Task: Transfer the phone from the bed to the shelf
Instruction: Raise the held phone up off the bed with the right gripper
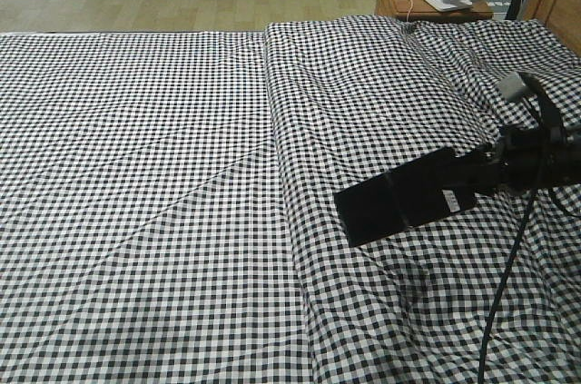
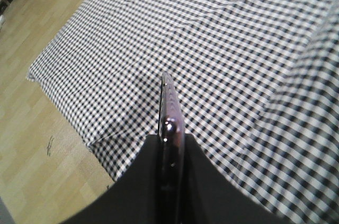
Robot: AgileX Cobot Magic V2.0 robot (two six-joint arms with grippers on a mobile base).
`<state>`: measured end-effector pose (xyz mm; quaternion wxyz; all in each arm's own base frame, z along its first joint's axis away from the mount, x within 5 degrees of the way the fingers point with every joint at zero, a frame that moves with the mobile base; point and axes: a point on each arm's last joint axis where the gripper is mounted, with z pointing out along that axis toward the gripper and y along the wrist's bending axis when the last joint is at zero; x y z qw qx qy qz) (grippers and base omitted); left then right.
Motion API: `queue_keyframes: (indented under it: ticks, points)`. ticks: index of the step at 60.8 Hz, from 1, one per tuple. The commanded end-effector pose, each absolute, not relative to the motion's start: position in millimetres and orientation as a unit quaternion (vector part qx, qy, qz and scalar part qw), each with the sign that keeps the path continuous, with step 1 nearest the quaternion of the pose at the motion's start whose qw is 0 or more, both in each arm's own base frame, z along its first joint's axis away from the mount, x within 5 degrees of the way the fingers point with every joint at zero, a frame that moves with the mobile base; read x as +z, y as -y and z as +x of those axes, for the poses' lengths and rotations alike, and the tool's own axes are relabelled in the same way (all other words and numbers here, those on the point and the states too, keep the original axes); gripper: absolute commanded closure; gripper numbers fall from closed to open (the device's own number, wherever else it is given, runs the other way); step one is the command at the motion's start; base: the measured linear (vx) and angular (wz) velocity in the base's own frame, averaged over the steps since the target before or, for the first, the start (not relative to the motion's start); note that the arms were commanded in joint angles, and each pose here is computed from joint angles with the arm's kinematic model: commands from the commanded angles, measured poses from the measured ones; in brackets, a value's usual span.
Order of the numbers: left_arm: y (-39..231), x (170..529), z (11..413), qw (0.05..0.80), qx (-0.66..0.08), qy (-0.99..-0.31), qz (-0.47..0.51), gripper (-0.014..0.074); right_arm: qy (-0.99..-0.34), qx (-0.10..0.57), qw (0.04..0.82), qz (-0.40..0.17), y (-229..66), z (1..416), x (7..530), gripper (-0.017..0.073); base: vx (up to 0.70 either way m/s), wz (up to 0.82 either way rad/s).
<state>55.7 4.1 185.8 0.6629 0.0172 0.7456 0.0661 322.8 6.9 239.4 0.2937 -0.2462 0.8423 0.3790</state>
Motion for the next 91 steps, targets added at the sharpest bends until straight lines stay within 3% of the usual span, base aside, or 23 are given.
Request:
queue_keyframes:
  ticks: [1,24,42,91]
  points:
    - [-4.2,200.5,54.8,0.7,0.065,-0.711,0.01,0.0592,-0.795,0.426,0.319,-0.29,-30.9,305.0,282.6,0.0563,0.0,0.0]
    - [-4.2,200.5,54.8,0.7,0.065,-0.711,0.01,0.0592,-0.717,0.455,0.369,-0.379,-93.3,256.6,346.2,0.0562,0.0,0.0]
    - [-4.2,200.5,54.8,0.7,0.065,-0.711,0.01,0.0592,-0.672,0.479,0.362,-0.433,-126.7,228.2,363.0,0.0561,0.0,0.0]
    - [-4.2,200.5,54.8,0.7,0.065,-0.711,0.01,0.0592,-0.666,0.483,0.359,-0.44,-131.2,224.9,363.8,0.0563,0.0,0.0]
